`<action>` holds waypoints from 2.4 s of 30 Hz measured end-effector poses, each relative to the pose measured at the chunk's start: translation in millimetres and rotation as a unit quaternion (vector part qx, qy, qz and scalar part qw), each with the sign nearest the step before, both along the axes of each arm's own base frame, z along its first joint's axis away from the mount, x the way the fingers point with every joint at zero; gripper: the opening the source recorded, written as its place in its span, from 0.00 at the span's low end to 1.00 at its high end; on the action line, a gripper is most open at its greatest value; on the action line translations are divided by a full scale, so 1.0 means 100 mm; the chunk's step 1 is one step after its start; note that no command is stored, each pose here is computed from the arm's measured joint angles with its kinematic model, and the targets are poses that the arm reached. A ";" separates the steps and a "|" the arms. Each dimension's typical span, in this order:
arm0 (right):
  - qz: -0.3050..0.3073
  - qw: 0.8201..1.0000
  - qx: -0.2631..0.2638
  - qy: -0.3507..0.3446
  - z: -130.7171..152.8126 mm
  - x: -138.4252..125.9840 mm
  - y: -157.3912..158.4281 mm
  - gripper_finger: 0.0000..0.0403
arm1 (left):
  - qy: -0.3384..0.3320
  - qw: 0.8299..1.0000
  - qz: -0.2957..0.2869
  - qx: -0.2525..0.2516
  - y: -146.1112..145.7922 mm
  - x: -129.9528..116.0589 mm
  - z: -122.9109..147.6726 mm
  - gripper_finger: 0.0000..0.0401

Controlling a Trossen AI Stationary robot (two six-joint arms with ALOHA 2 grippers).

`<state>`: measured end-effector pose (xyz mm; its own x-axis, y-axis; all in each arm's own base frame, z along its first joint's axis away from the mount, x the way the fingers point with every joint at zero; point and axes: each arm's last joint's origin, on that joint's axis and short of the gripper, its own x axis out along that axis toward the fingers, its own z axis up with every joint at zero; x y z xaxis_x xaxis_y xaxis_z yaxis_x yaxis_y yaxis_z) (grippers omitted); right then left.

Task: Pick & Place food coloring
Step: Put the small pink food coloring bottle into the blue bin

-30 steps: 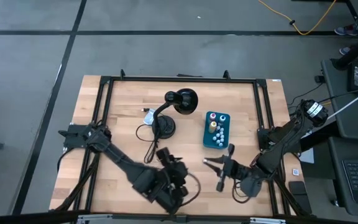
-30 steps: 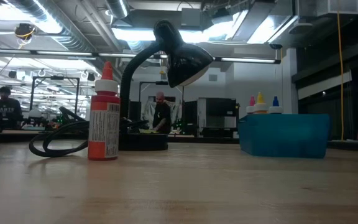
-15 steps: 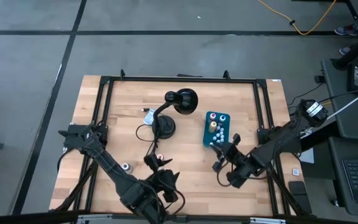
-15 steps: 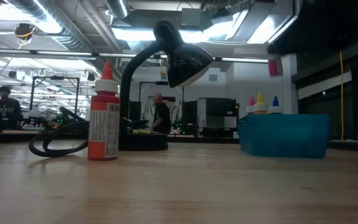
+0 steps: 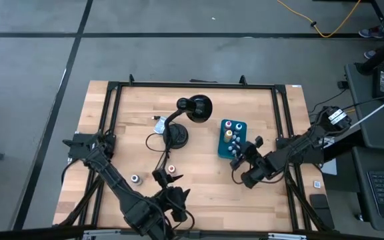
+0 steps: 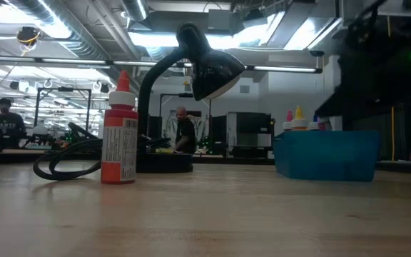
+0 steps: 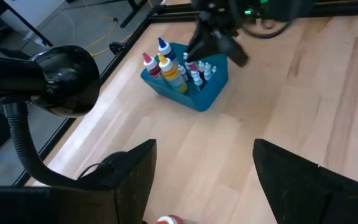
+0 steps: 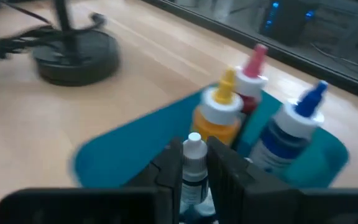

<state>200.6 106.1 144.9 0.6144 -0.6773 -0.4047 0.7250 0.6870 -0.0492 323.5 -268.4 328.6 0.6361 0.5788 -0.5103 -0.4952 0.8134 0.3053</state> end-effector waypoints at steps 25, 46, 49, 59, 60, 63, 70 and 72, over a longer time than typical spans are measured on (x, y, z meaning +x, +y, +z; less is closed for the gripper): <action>-0.038 0.999 0.013 -0.007 -0.14 -0.02 -0.19 0.17 | 0.000 1.000 -0.002 0.000 -0.02 -0.01 -0.01 0.63; -0.059 0.997 0.037 -0.037 -0.02 0.01 -0.28 0.16 | 0.015 1.000 -0.006 -0.011 -0.02 -0.01 -0.02 0.63; -0.058 0.997 0.038 -0.035 -0.03 0.01 -0.28 0.17 | 0.016 1.000 -0.007 -0.010 -0.02 -0.01 -0.02 0.63; -0.016 0.999 0.035 -0.016 0.00 0.09 -0.24 0.17 | 0.014 1.000 -0.004 -0.007 -0.01 0.00 -0.02 0.63; -0.013 0.999 0.033 -0.015 0.00 0.09 -0.24 0.17 | 0.014 1.000 -0.003 -0.007 0.00 0.01 -0.02 0.63; -0.010 1.000 0.028 -0.008 0.00 0.09 -0.24 0.17 | 0.018 1.000 -0.001 -0.011 0.02 0.02 -0.02 0.62; -0.009 0.999 0.030 -0.005 0.00 0.09 -0.24 0.17 | 0.023 1.000 -0.003 -0.014 0.02 0.02 -0.02 0.62; -0.008 0.999 0.032 -0.001 -0.01 0.10 -0.24 0.17 | 0.023 1.000 -0.003 -0.014 0.02 0.02 -0.02 0.62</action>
